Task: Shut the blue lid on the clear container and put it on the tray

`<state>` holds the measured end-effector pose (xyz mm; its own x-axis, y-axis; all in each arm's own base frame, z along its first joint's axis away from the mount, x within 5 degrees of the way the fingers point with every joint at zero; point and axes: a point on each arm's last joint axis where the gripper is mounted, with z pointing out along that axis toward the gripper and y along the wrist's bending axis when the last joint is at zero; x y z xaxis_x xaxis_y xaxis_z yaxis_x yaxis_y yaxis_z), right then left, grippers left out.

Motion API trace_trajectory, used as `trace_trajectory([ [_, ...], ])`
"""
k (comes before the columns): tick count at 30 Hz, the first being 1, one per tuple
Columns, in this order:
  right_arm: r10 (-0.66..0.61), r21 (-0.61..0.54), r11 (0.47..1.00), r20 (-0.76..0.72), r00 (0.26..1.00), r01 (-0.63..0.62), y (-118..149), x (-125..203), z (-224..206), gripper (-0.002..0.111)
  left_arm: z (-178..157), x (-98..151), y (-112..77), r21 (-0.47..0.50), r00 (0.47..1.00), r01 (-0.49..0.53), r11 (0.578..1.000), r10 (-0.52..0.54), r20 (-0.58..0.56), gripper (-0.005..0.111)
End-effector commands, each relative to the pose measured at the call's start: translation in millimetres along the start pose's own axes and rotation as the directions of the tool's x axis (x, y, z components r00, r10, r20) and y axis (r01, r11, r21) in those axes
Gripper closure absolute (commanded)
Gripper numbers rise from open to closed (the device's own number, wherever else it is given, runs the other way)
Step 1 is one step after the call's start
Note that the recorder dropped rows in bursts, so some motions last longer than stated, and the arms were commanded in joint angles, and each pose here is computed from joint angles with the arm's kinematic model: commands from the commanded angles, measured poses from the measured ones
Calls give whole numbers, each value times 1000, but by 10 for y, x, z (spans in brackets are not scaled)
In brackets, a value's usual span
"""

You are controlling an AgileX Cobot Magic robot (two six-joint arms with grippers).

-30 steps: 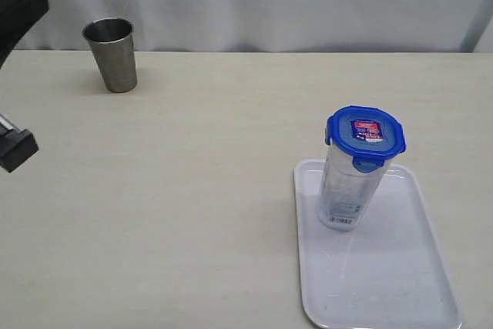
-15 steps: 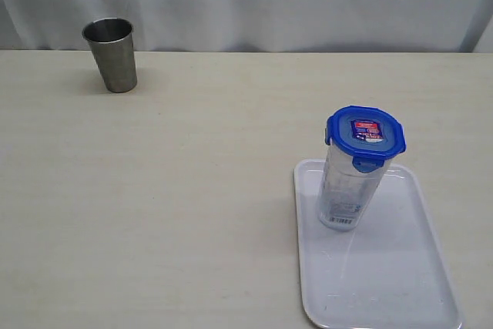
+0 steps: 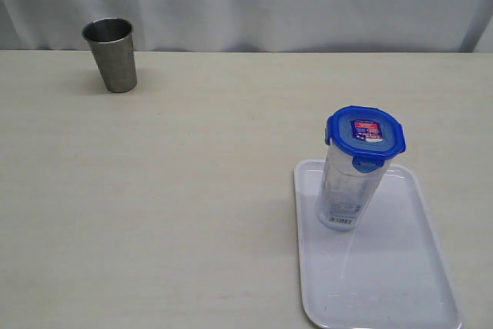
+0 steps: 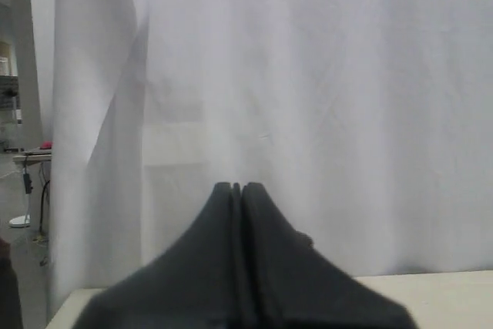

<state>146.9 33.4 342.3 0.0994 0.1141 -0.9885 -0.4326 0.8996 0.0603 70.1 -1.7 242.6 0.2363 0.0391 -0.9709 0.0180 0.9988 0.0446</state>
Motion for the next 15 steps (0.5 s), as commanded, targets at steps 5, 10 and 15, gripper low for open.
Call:
trace_trajectory([
  [5, 4, -1, 1000, 8, 1000, -4, 3, -8, -11, 104, -38, 48, 77, -110, 999, 42, 993, -42, 1, 107],
  [10, 4, -1, 1000, 8, 1000, -4, 3, -8, -11, 104, -38, 52, 77, -110, 999, 42, 993, -42, -3, 107],
  [15, 4, -1, 1000, 8, 1000, -4, 3, -8, -11, 104, -59, 65, 72, -107, 999, 42, 993, -44, -18, 107],
])
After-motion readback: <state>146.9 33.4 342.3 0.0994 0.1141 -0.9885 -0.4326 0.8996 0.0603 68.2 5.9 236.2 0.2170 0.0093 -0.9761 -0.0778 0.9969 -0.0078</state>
